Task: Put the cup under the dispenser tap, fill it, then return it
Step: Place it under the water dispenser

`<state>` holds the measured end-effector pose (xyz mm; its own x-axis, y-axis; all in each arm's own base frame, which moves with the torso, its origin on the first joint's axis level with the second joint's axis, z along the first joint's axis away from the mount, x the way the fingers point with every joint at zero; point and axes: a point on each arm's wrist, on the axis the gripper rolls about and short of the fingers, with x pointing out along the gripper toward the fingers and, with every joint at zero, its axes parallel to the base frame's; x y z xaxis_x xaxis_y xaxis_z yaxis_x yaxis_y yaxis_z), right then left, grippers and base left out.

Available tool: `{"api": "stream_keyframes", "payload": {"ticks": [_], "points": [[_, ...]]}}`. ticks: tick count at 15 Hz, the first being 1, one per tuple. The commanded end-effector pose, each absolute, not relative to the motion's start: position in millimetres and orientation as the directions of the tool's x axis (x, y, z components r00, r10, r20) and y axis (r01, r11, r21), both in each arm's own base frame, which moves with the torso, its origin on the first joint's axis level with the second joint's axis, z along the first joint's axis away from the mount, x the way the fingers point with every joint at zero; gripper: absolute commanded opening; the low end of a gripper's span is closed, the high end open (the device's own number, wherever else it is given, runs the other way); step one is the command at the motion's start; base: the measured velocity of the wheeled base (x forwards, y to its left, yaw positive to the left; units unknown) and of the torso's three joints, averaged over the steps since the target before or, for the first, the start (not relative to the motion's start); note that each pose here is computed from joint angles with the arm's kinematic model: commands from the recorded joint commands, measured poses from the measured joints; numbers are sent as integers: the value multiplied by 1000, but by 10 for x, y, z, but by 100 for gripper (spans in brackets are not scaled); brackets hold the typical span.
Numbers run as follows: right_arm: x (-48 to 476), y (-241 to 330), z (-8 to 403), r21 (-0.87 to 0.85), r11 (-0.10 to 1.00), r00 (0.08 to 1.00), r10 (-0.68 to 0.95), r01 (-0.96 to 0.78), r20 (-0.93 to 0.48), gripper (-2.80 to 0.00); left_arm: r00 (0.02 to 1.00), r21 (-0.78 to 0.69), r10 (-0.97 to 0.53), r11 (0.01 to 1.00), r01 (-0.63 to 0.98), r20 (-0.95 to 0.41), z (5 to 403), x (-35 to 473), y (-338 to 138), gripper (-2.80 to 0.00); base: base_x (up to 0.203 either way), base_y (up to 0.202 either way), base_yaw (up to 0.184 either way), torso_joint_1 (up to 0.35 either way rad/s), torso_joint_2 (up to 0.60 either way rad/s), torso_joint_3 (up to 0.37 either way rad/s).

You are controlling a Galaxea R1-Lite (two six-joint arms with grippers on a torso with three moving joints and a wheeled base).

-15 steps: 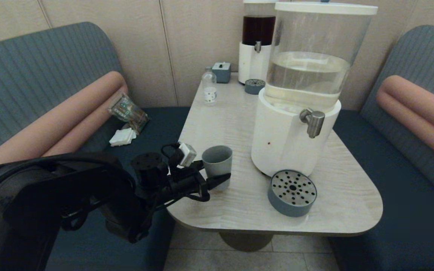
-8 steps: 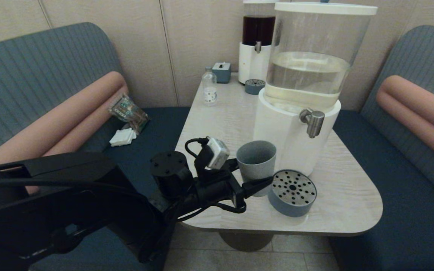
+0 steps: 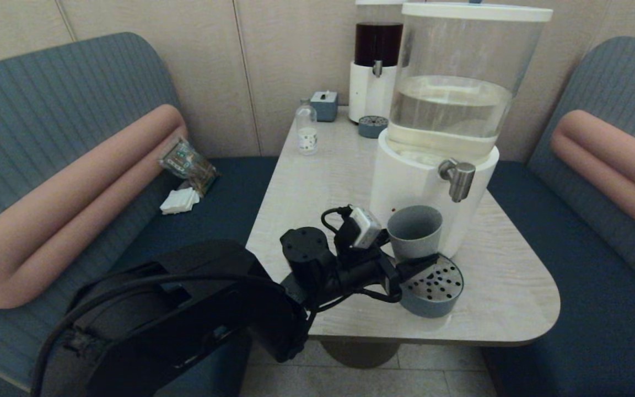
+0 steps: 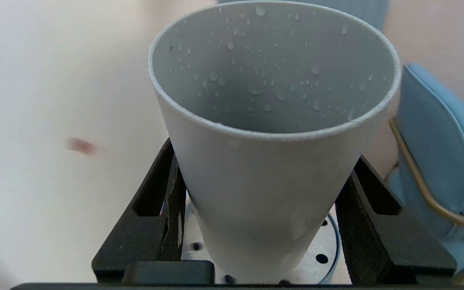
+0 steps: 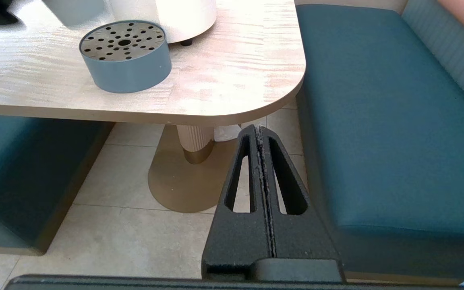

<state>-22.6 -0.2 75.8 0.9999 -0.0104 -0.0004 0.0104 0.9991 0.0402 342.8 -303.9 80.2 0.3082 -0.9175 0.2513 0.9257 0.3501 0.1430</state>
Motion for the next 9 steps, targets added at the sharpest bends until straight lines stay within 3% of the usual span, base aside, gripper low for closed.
{"api": "stream_keyframes", "payload": {"ticks": [1, 9], "points": [[-226, -2, 759, 40, 999, 1000, -11, 11, 0, -280, 299, 130, -928, 332, 934, 224, 551, 3482, -3162, -280, 0, 0, 0, 0, 0, 0], [-226, -3, 756, 41, 999, 1000, -13, 13, 1, -280, 288, 148, -924, 331, 932, 250, 507, 3668, -3336, -280, 0, 0, 0, 0, 0, 0]]}}
